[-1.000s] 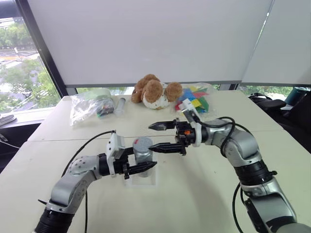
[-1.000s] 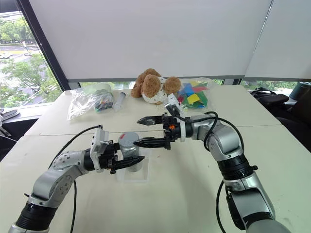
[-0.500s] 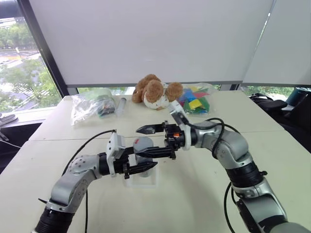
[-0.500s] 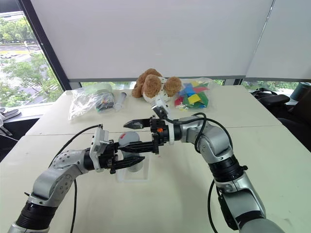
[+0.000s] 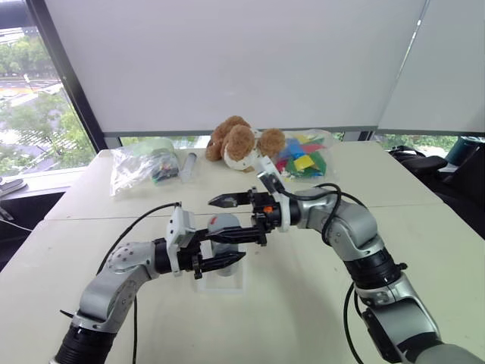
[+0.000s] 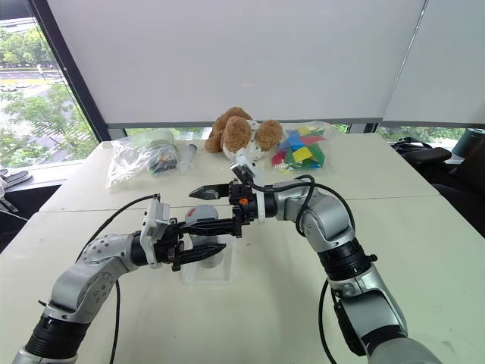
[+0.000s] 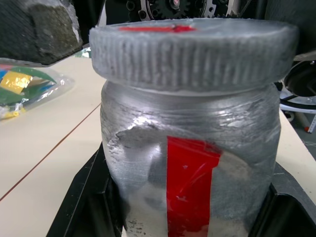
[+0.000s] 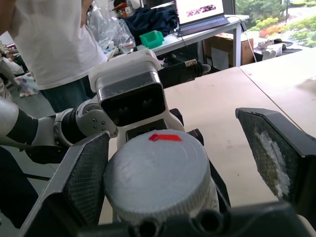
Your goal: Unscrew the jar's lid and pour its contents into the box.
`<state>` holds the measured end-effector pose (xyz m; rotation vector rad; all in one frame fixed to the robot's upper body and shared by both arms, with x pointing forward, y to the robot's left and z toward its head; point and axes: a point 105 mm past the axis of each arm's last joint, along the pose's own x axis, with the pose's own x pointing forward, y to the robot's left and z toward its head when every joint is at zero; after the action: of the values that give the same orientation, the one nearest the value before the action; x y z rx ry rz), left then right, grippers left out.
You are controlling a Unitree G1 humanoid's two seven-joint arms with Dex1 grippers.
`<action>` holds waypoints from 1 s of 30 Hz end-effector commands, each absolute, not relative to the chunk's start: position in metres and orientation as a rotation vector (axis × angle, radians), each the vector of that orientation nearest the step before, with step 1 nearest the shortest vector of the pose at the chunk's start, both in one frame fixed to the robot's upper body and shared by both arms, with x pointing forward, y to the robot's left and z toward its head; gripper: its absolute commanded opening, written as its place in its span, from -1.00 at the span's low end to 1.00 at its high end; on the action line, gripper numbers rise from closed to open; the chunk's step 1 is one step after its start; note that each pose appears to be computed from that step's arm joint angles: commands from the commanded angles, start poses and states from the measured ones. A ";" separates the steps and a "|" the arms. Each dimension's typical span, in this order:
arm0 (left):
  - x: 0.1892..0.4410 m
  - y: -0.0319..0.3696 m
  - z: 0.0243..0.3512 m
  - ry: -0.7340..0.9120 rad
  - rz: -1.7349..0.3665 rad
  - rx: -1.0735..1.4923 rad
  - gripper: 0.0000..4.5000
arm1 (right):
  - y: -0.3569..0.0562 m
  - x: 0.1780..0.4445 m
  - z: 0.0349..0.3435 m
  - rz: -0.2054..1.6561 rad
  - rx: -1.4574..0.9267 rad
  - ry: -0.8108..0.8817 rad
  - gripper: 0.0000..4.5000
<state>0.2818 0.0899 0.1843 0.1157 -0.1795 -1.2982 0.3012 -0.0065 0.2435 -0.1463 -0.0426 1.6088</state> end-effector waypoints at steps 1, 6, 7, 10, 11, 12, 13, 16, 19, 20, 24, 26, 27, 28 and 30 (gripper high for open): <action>0.276 0.086 0.195 -0.238 -1.318 0.139 -0.02 | -0.017 0.308 0.246 1.564 -0.156 -0.059 0.97; 0.276 0.087 0.195 -0.238 -1.316 0.139 -0.02 | -0.024 0.305 0.246 1.580 -0.159 -0.058 0.97; 0.276 0.087 0.195 -0.238 -1.317 0.139 -0.02 | -0.025 0.303 0.247 1.590 -0.156 -0.062 0.97; 0.276 0.087 0.195 -0.238 -1.318 0.138 -0.02 | -0.026 0.299 0.249 1.613 -0.141 -0.073 0.97; 0.276 0.087 0.195 -0.238 -1.318 0.137 -0.02 | -0.026 0.298 0.250 1.617 -0.138 -0.077 0.97; 0.276 0.087 0.195 -0.238 -1.318 0.137 -0.02 | -0.026 0.298 0.251 1.619 -0.137 -0.081 0.97; 0.276 0.087 0.195 -0.238 -1.318 0.137 -0.02 | -0.025 0.297 0.252 1.623 -0.136 -0.085 0.97; 0.276 0.087 0.195 -0.236 -1.318 0.136 -0.02 | -0.022 0.295 0.254 1.638 -0.135 -0.094 0.97; 0.276 0.087 0.195 -0.235 -1.318 0.135 -0.02 | -0.017 0.293 0.254 1.653 -0.142 -0.102 0.97; 0.276 0.087 0.195 -0.235 -1.318 0.135 -0.02 | -0.016 0.293 0.254 1.655 -0.146 -0.104 0.97; 0.276 0.088 0.195 -0.235 -1.316 0.136 -0.02 | -0.012 0.293 0.252 1.660 -0.160 -0.104 0.97; 0.276 0.088 0.195 -0.234 -1.316 0.136 -0.02 | -0.010 0.292 0.252 1.665 -0.161 -0.107 0.97; 0.275 0.088 0.195 -0.234 -1.316 0.136 -0.02 | -0.010 0.291 0.253 1.670 -0.160 -0.108 0.97; 0.275 0.088 0.195 -0.234 -1.315 0.137 -0.02 | -0.009 0.291 0.253 1.674 -0.160 -0.109 0.97; 0.275 0.088 0.195 -0.233 -1.315 0.136 -0.02 | -0.008 0.289 0.254 1.681 -0.159 -0.110 0.97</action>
<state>0.2814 0.0898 0.1847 0.1160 -0.1822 -1.2955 0.2980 -0.0134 0.2379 -0.1198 -0.0386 1.6446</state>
